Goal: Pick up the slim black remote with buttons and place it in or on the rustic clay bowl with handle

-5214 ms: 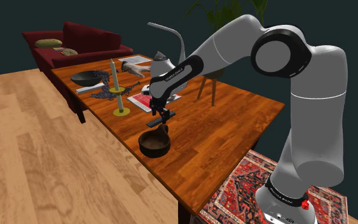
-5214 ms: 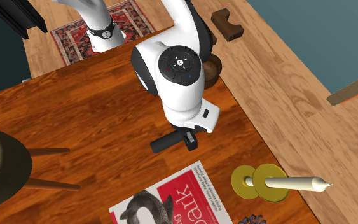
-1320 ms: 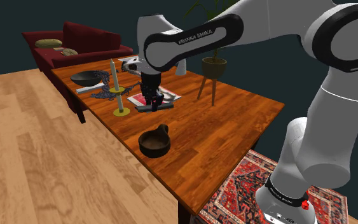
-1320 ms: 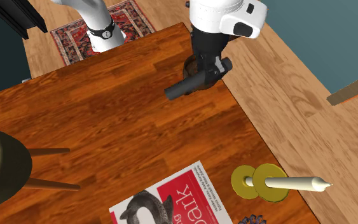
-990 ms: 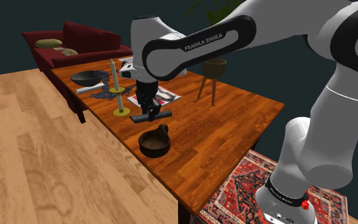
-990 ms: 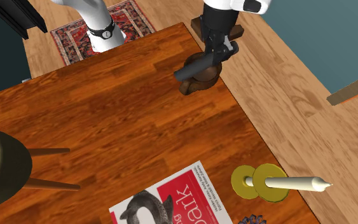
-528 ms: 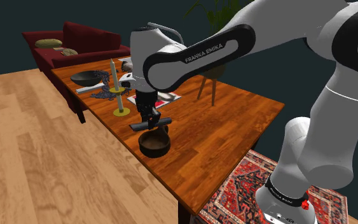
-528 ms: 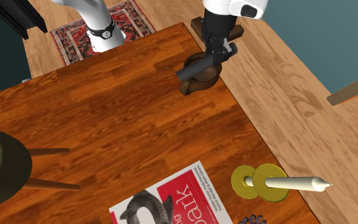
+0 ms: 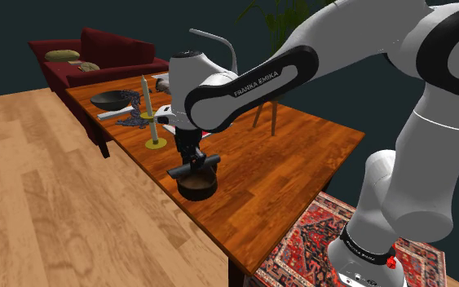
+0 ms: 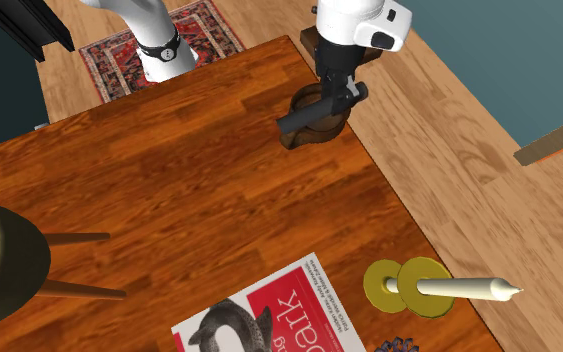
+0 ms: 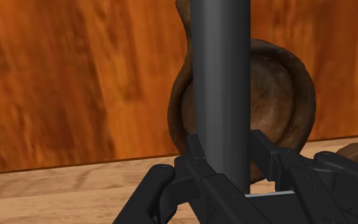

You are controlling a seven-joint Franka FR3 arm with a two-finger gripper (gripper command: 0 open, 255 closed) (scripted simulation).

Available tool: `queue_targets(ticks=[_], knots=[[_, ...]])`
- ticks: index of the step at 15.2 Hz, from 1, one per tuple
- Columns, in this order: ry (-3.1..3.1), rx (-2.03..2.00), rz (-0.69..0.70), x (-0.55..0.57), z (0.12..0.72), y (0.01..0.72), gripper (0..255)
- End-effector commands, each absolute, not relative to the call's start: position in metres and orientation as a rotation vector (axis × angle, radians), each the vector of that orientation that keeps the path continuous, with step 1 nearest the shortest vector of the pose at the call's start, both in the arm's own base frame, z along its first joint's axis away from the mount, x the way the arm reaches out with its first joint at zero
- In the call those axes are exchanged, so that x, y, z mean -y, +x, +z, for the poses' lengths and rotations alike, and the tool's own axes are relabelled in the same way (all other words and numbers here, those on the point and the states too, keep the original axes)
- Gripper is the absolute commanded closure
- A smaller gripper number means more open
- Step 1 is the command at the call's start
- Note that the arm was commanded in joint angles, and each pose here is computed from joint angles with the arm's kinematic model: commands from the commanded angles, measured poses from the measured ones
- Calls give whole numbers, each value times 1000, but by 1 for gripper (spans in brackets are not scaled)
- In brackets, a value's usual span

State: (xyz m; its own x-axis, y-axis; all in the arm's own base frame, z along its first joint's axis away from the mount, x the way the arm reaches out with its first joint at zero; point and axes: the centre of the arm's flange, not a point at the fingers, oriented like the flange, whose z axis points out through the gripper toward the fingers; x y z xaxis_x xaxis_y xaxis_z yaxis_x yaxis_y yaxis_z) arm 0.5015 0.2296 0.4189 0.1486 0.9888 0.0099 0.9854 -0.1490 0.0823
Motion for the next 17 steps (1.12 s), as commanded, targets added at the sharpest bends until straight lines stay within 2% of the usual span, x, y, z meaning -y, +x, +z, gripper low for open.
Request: queue_targets(ticks=[1,4,5,10,14,17], knots=[[2338,-2013,93,-230,418,501,255],[2338,-2013,93,-230,418,501,255],[2338,-2013,93,-230,418,501,0],[2338,-2013,93,-230,418,501,0],[2338,-2013,93,-230,468,497,0],[2338,-2013,93,-230,468,497,0]])
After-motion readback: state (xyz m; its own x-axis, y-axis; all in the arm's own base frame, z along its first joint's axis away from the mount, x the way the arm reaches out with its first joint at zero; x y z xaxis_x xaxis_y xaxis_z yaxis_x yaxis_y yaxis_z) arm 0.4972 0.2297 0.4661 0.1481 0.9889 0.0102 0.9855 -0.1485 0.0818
